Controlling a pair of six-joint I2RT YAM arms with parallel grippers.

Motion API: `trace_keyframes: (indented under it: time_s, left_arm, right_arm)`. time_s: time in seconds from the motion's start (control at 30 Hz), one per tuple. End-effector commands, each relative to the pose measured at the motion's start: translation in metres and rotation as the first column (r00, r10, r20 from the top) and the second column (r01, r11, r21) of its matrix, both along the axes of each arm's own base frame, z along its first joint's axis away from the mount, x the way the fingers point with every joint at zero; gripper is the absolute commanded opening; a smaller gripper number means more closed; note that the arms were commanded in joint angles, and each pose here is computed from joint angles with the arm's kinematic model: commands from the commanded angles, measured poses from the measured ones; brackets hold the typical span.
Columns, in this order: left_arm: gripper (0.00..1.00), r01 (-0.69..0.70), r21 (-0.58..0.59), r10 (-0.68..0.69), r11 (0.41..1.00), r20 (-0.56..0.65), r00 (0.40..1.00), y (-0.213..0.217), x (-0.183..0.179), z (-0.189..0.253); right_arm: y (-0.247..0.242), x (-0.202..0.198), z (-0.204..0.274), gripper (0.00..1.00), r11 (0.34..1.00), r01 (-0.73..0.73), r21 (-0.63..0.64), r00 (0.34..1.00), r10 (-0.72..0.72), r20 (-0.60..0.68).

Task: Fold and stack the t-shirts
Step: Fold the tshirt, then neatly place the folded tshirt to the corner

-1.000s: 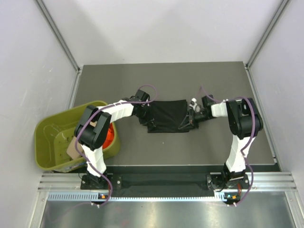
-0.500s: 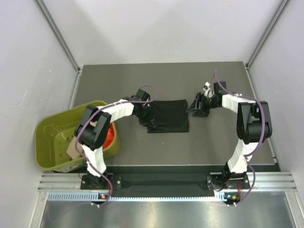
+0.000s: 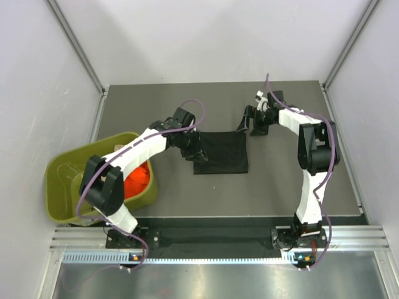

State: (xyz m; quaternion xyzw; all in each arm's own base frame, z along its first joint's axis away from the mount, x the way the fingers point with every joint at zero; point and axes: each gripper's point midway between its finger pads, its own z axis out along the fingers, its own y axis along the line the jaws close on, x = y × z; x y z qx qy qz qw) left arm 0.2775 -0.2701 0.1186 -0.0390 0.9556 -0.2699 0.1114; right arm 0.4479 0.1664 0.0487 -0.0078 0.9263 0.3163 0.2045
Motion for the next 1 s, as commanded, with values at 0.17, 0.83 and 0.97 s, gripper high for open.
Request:
trace_keyframes:
  time_s: [0.17,0.83,0.97]
  left_arm:
    - [0.34,-0.006,-0.032,0.009,0.999,0.115,0.993,0.009,-0.002,0.071]
    - [0.34,0.011,0.008,-0.012,1.000,0.094,0.996,0.040,0.003,0.080]
    - [0.34,0.035,0.029,-0.036,0.999,0.049,0.998,0.044,0.001,0.061]
  right_arm:
    - [0.021,-0.015,-0.021,0.67,0.995,-0.067,-0.070,0.998,0.066,-0.017]
    - [-0.080,0.056,0.005,0.00,0.831,0.029,-0.556,0.990,0.051,0.129]
    - [-0.135,0.090,0.021,0.00,0.766,0.087,-0.637,0.986,0.026,0.166]
